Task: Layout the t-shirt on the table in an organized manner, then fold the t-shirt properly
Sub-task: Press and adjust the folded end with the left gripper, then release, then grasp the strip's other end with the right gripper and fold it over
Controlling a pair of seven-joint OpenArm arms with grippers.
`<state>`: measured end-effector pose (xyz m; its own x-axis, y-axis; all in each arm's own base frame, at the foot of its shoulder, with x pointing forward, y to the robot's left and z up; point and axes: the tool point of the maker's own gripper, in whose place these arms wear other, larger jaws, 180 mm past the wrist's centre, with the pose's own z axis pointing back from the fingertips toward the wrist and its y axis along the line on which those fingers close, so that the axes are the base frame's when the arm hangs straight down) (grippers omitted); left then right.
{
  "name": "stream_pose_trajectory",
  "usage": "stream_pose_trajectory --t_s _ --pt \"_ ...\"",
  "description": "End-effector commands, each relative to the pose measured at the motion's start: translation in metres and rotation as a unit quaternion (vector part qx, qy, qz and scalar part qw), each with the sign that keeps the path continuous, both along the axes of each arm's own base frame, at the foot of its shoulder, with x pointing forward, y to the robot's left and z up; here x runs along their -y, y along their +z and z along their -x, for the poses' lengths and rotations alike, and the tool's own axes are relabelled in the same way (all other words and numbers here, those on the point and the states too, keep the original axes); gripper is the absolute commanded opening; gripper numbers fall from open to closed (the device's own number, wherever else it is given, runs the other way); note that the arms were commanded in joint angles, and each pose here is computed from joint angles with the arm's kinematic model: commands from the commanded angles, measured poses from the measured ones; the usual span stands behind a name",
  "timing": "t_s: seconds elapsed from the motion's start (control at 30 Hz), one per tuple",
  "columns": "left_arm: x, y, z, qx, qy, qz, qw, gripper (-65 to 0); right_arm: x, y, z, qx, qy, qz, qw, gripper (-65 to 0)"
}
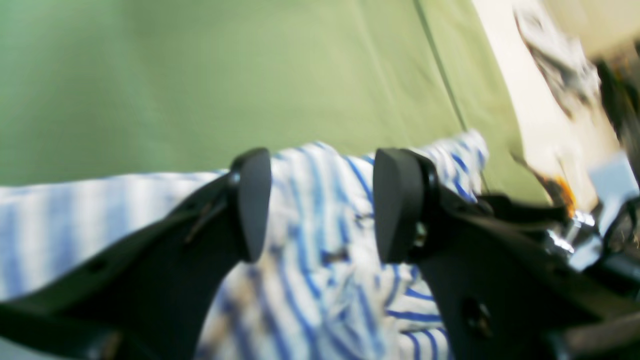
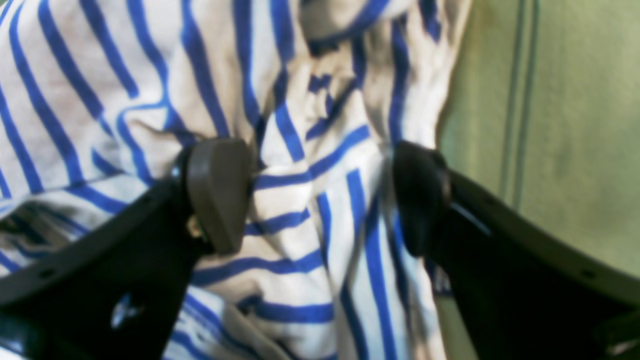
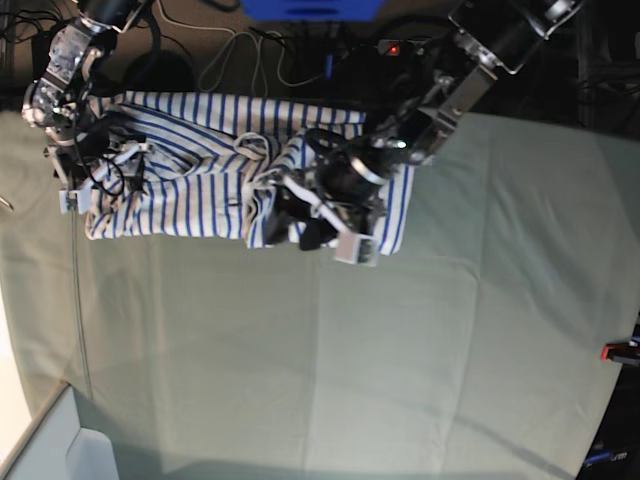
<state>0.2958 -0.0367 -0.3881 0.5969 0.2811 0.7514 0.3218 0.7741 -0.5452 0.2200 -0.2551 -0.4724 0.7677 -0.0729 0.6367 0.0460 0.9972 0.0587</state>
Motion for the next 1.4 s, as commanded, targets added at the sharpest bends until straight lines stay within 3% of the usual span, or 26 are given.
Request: stream_pose_trajectory --t_s 0.0,0.13,0.2,0.3,0.33,0.6,0.83,1.1,1.23,1.37 --pt "-0.013 0.013 -0.011 0.024 0.016 0.006 1.000 -33.0 0.003 0.003 -0.001 0.000 0.008 0.003 1.0000 -20.0" --pt "-0.069 0.008 -0.024 0.023 0.082 -0.014 0.996 -33.0 0.001 0.003 -0.002 0.002 0.010 0.002 0.9999 -24.0" --pt "-0.102 0.006 -0.028 0.021 0.121 -0.023 0.992 -33.0 0.001 0.003 -0.002 0.001 0.010 0.002 0.9999 -36.1" --pt "-0.153 0.003 -0.029 0.016 0.189 -0.034 0.981 -33.0 0.001 0.004 -0.004 0.004 0.010 0.002 0.9999 -63.5" --pt "-0.168 0.001 -0.028 0.015 0.207 -0.037 0.978 -33.0 0.002 0.006 -0.005 0.005 0.010 0.004 0.9999 -65.0" --pt "-0.237 0.000 -0.017 0.010 0.291 -0.056 0.955 -33.0 -0.001 0.043 -0.018 0.054 0.011 0.035 0.9979 -65.0" --pt "-0.249 -0.003 -0.009 0.005 0.306 -0.061 0.950 -33.0 -0.025 0.103 -0.024 0.125 0.018 0.070 0.9896 -65.0" --pt "-0.259 -0.004 -0.005 0.002 0.316 -0.065 0.946 -33.0 -0.035 0.112 -0.015 0.125 0.043 0.083 0.9877 -65.0" --pt "-0.263 -0.003 -0.005 0.003 0.321 -0.066 0.945 -33.0 -0.069 0.108 -0.008 0.119 0.091 0.068 0.9864 -65.0" --pt "-0.272 0.000 -0.005 0.008 0.324 -0.074 0.943 -33.0 -0.137 0.102 -0.005 0.119 0.169 0.017 0.9783 -65.0"
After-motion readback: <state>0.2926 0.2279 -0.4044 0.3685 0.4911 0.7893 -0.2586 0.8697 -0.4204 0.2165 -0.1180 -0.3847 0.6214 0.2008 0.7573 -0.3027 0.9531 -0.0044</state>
